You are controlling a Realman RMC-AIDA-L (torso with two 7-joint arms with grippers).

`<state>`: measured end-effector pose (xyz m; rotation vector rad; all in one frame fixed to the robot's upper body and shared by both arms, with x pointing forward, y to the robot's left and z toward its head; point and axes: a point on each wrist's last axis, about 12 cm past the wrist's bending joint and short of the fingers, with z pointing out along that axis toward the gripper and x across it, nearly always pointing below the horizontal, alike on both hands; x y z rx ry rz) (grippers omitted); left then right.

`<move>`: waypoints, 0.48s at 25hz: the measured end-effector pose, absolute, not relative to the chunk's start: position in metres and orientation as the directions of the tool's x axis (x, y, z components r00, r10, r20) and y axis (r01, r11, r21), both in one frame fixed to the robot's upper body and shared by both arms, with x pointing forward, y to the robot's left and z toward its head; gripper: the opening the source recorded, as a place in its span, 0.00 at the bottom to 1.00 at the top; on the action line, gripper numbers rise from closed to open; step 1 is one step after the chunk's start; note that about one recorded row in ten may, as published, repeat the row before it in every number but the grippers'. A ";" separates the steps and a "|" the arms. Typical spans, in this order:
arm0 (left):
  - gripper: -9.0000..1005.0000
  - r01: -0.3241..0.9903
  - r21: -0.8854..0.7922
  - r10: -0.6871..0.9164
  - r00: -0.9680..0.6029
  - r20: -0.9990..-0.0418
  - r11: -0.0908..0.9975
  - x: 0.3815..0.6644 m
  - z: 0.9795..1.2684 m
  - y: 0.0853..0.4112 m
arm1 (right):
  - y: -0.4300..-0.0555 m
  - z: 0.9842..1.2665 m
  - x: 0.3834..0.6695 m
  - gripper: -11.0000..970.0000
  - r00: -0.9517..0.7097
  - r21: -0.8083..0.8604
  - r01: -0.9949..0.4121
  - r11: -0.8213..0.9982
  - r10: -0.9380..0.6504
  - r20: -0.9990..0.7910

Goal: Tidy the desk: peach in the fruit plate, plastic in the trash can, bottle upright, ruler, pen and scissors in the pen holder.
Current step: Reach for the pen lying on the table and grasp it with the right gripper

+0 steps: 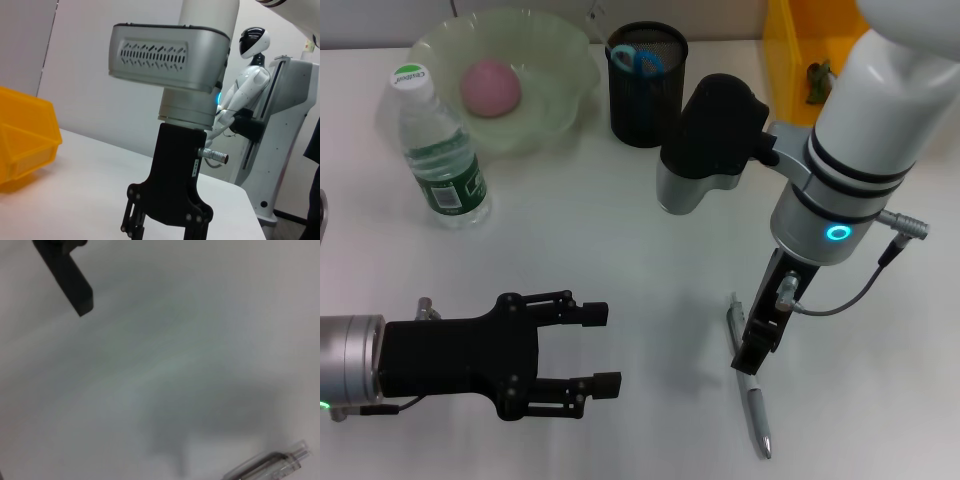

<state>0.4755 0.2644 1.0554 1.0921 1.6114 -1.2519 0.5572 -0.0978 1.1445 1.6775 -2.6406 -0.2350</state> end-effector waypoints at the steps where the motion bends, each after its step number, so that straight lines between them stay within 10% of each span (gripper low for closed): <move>1: 0.78 0.949 -0.284 0.153 -0.304 -0.940 0.136 0.476 1.055 0.264 | -0.098 1.144 0.557 0.70 -0.428 0.128 -0.900 0.417 -0.900 -0.076; 12: 0.78 0.949 -0.286 0.151 -0.305 -0.940 0.134 0.475 1.055 0.265 | -0.090 1.138 0.556 0.70 -0.478 0.100 -0.875 0.473 -0.878 -0.028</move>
